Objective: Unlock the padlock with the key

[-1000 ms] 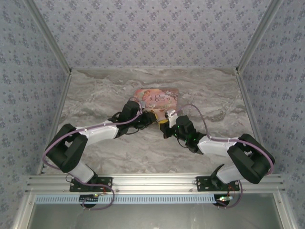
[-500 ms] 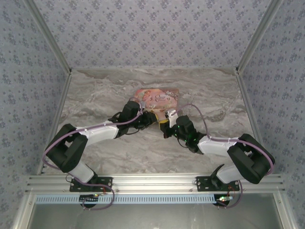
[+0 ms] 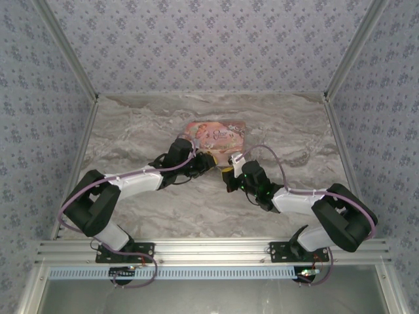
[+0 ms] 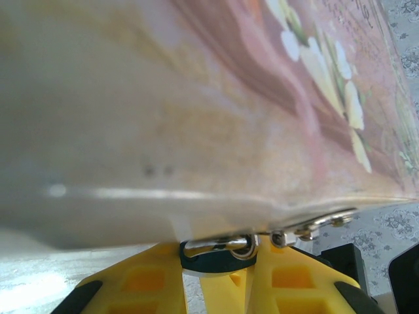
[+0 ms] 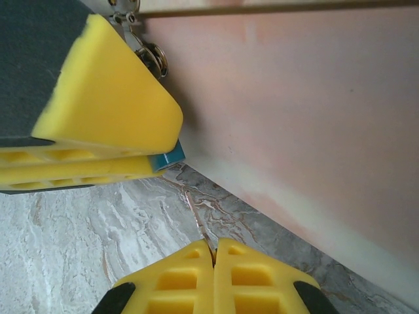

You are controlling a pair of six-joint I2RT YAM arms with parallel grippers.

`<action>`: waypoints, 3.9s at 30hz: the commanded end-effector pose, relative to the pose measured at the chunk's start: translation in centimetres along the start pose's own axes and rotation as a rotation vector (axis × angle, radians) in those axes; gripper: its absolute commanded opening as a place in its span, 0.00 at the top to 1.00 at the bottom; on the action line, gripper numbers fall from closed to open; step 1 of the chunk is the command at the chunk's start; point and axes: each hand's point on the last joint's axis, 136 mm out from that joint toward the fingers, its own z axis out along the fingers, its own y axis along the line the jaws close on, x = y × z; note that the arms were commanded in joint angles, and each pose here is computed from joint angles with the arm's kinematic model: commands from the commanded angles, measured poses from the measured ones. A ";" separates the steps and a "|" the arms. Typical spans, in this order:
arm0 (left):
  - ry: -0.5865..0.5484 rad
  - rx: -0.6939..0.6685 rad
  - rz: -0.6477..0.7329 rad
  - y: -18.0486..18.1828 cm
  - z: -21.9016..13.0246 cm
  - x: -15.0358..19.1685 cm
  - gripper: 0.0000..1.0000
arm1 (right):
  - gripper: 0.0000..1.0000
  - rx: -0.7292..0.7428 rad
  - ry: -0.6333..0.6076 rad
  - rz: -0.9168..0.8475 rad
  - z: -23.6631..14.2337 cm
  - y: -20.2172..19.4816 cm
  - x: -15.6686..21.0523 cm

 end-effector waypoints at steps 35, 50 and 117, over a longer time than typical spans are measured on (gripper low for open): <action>0.051 0.153 -0.016 -5.9 -0.9 0.6 0.91 | 1.00 -0.073 -0.224 -0.081 0.7 1.9 -7.4; 0.069 0.125 -0.023 -5.0 -1.5 1.4 0.91 | 1.00 -0.186 -0.295 -0.068 0.6 2.8 -11.1; -0.279 0.179 -0.211 3.3 1.4 -2.2 0.63 | 1.00 -0.275 0.112 0.922 4.6 1.9 0.7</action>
